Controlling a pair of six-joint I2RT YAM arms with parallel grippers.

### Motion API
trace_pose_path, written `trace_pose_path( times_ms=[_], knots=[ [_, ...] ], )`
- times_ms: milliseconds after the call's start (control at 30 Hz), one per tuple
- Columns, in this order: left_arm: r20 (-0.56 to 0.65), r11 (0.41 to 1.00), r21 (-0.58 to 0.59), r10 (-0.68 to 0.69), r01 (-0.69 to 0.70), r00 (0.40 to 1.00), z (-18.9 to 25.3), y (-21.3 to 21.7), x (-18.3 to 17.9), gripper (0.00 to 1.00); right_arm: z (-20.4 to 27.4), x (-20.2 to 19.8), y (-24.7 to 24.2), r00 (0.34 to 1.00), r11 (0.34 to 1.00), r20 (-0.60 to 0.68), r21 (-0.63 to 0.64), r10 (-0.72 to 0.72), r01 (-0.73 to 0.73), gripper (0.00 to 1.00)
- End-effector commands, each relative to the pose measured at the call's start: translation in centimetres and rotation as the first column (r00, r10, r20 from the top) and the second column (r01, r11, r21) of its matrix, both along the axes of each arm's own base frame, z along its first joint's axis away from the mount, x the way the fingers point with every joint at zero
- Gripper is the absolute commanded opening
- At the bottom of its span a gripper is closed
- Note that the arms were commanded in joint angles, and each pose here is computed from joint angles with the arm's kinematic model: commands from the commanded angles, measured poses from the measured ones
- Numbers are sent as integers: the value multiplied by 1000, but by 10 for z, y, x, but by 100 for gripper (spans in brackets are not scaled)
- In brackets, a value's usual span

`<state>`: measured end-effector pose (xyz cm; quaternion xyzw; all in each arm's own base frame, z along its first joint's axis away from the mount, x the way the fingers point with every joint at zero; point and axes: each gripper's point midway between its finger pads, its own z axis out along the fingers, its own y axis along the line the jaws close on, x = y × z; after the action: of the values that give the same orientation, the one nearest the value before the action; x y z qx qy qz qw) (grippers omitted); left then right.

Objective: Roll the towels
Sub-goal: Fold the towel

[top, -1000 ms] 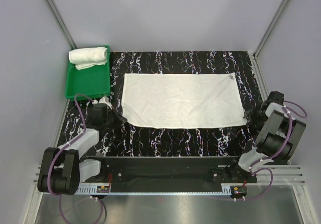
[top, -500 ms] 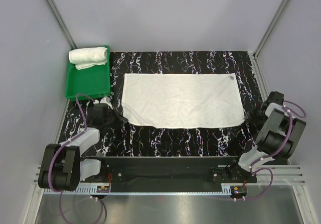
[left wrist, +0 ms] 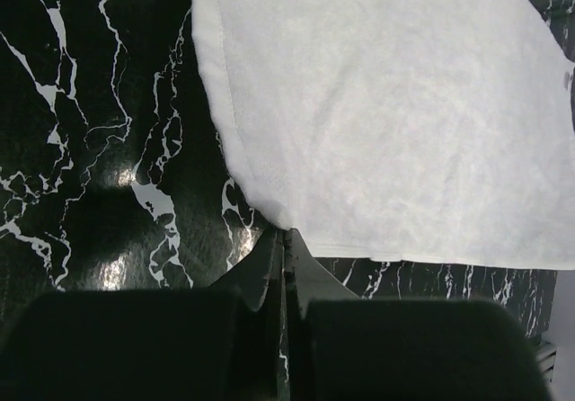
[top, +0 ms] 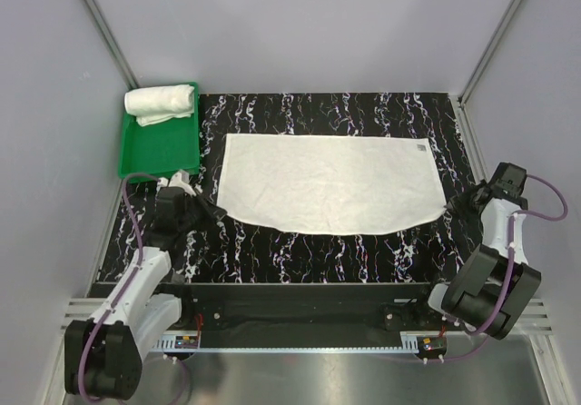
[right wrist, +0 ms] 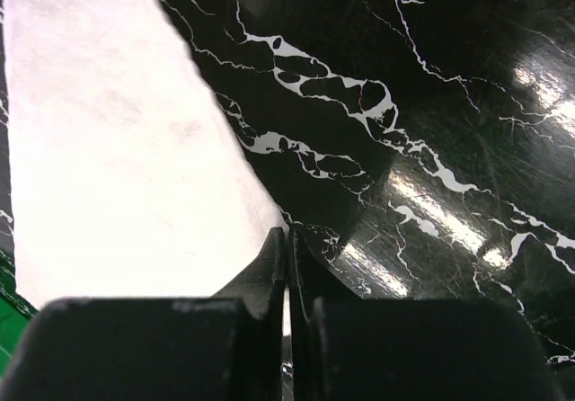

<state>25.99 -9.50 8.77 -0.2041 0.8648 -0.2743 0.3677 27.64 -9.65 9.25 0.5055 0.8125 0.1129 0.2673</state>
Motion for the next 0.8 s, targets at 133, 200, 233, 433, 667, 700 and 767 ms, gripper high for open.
trace_pose_path(
  times_ms=[133, 200, 233, 433, 667, 700, 767],
  knots=[
    [33, 999, 50, 17, -19, 999, 36, 10, -15, 0, 22, -12, 7, 999, 1000, 46, -3, 5, -4, 0],
    [38, 999, 47, 12, -14, 999, 43, 10, -20, 0, 23, -14, 5, 999, 1000, 53, 13, -11, 11, 0],
    [43, 999, 42, 9, -11, 999, 46, 9, -21, 0, 23, -15, 4, 998, 1000, 56, 20, -21, 20, 0],
    [40, 997, 77, 18, -21, 999, 62, 13, -14, 0, 24, -9, 0, 995, 997, 92, 72, -43, 37, 0],
    [41, 994, 108, -1, -4, 999, 88, 11, 32, 0, 20, 27, -2, 993, 987, 114, 158, 21, -39, 0],
    [40, 994, 109, 1, -5, 999, 90, 11, 37, 0, 25, 34, -4, 992, 987, 125, 151, 29, -48, 0],
    [38, 993, 114, 2, -7, 999, 94, 10, 53, 0, 22, 44, -3, 992, 986, 117, 155, 45, -63, 0]
  ],
)
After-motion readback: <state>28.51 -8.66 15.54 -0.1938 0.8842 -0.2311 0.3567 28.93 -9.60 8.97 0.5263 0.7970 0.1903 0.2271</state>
